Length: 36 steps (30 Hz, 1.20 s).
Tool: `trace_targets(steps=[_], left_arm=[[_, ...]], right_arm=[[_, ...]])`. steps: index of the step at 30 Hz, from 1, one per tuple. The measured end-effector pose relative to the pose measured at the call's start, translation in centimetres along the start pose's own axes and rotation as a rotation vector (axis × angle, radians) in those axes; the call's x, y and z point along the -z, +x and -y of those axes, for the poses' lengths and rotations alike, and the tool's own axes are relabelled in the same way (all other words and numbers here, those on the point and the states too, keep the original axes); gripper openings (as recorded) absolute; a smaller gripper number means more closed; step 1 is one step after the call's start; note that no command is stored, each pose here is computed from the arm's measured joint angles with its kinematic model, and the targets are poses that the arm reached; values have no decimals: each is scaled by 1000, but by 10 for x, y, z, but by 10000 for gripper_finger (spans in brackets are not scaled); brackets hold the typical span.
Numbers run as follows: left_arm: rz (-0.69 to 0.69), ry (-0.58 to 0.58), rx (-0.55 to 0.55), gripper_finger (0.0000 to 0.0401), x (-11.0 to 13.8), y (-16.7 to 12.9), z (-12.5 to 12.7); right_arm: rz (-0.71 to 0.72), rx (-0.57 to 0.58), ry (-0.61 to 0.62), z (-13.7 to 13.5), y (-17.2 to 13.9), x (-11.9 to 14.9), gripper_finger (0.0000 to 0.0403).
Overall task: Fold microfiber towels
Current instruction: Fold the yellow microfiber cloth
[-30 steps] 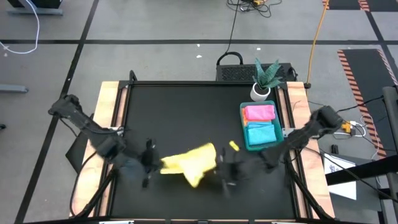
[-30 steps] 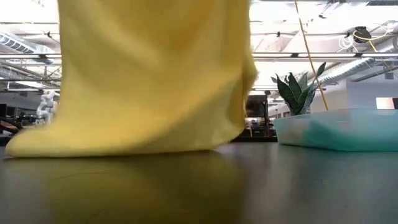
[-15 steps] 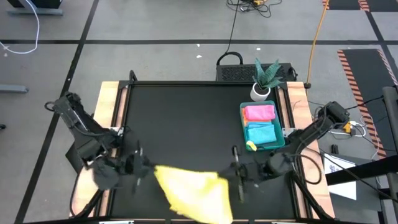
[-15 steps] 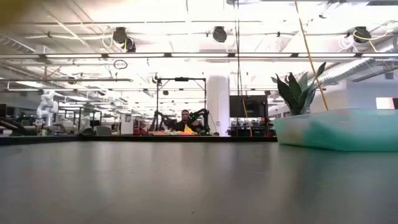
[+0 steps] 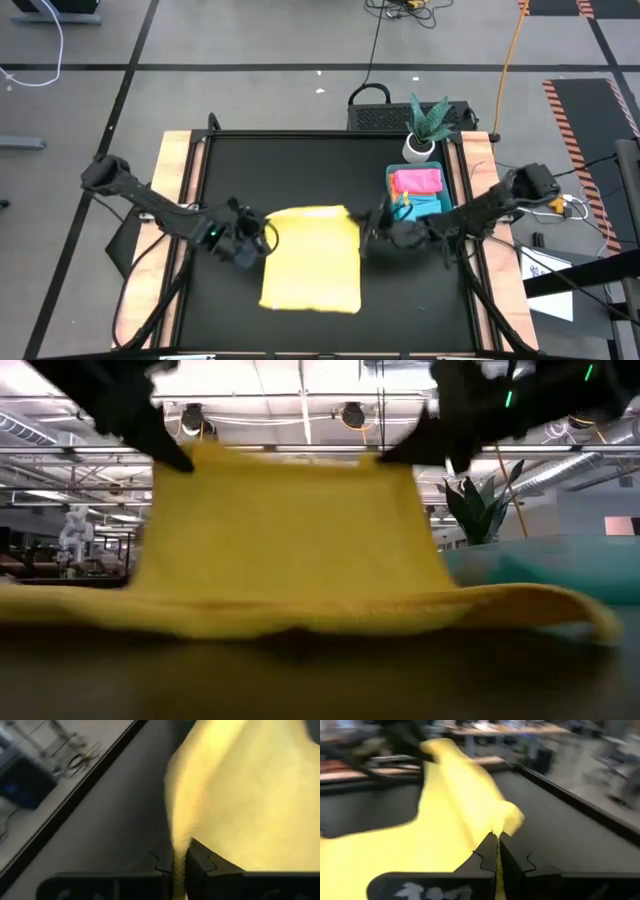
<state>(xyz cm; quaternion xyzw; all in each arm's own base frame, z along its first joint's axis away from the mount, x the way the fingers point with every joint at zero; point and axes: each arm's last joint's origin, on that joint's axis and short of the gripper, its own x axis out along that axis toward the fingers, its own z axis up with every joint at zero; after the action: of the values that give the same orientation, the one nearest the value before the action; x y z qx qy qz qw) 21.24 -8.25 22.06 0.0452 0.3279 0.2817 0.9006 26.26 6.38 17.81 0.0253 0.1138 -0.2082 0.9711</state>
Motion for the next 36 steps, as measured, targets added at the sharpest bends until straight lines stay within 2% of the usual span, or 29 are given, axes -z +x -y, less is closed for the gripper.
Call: trace_targets(steps=[2, 4, 10, 15, 18, 21, 26, 30, 34, 36], left_arm=[[-11, -29, -36, 21, 11, 15, -6], [-12, -47, -61, 14, 20, 29, -11], [21, -64, -84, 12, 41, 57, -25], [51, -114, -149, 79, 43, 74, -41], [36, -149, -203, 120, 41, 82, -53], [15, -138, -245, 151, 40, 88, -62], [-9, -147, -259, 169, 42, 89, -66], [-21, -136, -61, 157, 42, 84, -51], [-27, -108, 265, 133, 42, 70, -25], [-25, -68, 427, 121, 44, 58, -10]], right_arm=[[-15, 54, 59, 21, 6, 18, 0], [-21, 39, 93, 34, 12, 28, 0], [-70, 68, 56, 54, 28, 43, 9], [-75, 160, 26, 67, 47, 43, 34], [-68, 278, -17, 75, 53, 42, 55], [-48, 355, -3, 80, 52, 37, 81], [-19, 323, 22, 75, 41, 22, 122], [-8, 117, 43, 50, 28, 15, 128], [-50, -140, 80, 15, 13, 23, 117], [-83, -244, 61, -3, 3, 29, 112]])
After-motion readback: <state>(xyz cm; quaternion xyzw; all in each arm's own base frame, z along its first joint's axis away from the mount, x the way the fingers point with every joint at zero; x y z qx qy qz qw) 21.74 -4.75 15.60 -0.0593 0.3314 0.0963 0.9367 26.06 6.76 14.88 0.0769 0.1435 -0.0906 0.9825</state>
